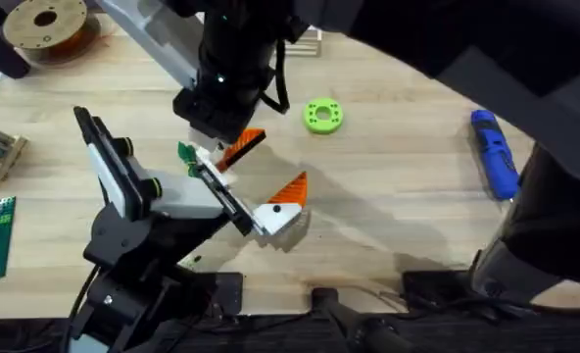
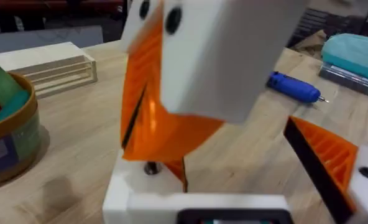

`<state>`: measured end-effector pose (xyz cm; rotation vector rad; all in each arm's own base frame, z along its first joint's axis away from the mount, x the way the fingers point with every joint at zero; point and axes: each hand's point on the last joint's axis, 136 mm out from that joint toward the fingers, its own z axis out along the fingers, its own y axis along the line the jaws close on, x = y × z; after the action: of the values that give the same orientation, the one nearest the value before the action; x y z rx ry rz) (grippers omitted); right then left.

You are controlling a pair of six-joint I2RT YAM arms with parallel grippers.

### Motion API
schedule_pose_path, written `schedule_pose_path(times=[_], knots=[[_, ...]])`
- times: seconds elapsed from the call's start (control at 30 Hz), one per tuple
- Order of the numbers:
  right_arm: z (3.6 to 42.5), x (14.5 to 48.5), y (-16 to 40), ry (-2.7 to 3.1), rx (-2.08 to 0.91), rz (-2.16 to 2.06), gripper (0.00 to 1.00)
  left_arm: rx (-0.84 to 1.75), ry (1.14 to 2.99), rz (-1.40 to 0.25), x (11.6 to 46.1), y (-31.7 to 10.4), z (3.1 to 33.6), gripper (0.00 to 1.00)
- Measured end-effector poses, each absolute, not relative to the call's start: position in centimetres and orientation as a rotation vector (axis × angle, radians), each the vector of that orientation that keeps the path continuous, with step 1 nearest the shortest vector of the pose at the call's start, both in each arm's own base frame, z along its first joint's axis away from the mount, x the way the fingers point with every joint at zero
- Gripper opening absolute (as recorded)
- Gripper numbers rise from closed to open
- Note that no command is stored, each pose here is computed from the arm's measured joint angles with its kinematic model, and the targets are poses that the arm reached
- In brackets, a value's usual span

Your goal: Pick up the gripper from the table and insert it into the empty holder that is missing its gripper. Then pick up a screw, insert it into the mounting hole, and use the screwdriver to tighten it. Finally, clean up the table by picking up the vegetable and placing it into the bucket.

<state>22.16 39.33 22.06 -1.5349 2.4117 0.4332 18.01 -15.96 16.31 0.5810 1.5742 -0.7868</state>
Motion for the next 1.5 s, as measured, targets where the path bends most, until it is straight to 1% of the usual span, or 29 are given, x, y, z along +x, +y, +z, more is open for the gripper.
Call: schedule_pose_path(times=[0.47, 0.5, 0.53, 0.6, 0.63, 0.7, 0.73, 0.8, 0.97, 1.17, 1.23, 1.37, 1.5], knots=[[21.4, 22.0, 39.4, 2.433, -1.547, 0.433, 0.007, 0.582, 1.573, -0.786, 18.0, -16.0, 16.3, 0.987], [21.4, 22.0, 39.4, 2.435, -1.544, 0.434, 0.022, 0.582, 1.573, -0.786, 18.0, -16.0, 16.3, 0.987], [21.4, 22.0, 39.4, 2.438, -1.542, 0.437, 0.14, 0.582, 1.573, -0.786, 18.0, -16.0, 16.3, 0.987], [21.4, 22.1, 39.3, 2.438, -1.538, 0.434, 0.441, 0.581, 1.574, -0.786, 18.0, -15.9, 16.3, 0.987], [21.4, 22.3, 39.2, 2.439, -1.532, 0.425, 0.569, 0.58, 1.574, -0.786, 18.0, -15.9, 16.3, 0.987], [21.4, 23.3, 38.6, 2.454, -1.503, 0.403, 0.856, 0.58, 1.574, -0.786, 18.0, -15.9, 16.3, 0.987], [21.3, 23.6, 38.3, 2.466, -1.489, 0.405, 0.89, 0.581, 1.573, -0.786, 18.0, -16.0, 16.3, 0.987], [21.3, 24.2, 37.6, 2.495, -1.461, 0.406, 0.907, 0.582, 1.573, -0.786, 18.0, -16.0, 16.3, 0.987], [22.0, 25.5, 36.1, 2.523, -1.397, 0.416, 0.908, 0.582, 1.573, -0.786, 18.0, -16.0, 16.3, 0.987], [23.9, 26.3, 31.5, 2.614, -1.289, 0.4, 0.909, 0.582, 1.573, -0.786, 18.0, -16.0, 16.3, 0.987], [24.3, 26.6, 30.8, 2.627, -1.261, 0.426, 0.91, 0.582, 1.573, -0.786, 18.0, -16.0, 16.3, 0.987], [24.8, 26.6, 29.8, 2.617, -1.223, 0.519, 0.911, 0.582, 1.573, -0.786, 18.0, -16.0, 16.3, 0.987], [24.4, 25.5, 27.4, 2.625, -1.16, 0.562, 0.91, 0.582, 1.573, -0.786, 18.0, -16.0, 16.3, 0.987]])
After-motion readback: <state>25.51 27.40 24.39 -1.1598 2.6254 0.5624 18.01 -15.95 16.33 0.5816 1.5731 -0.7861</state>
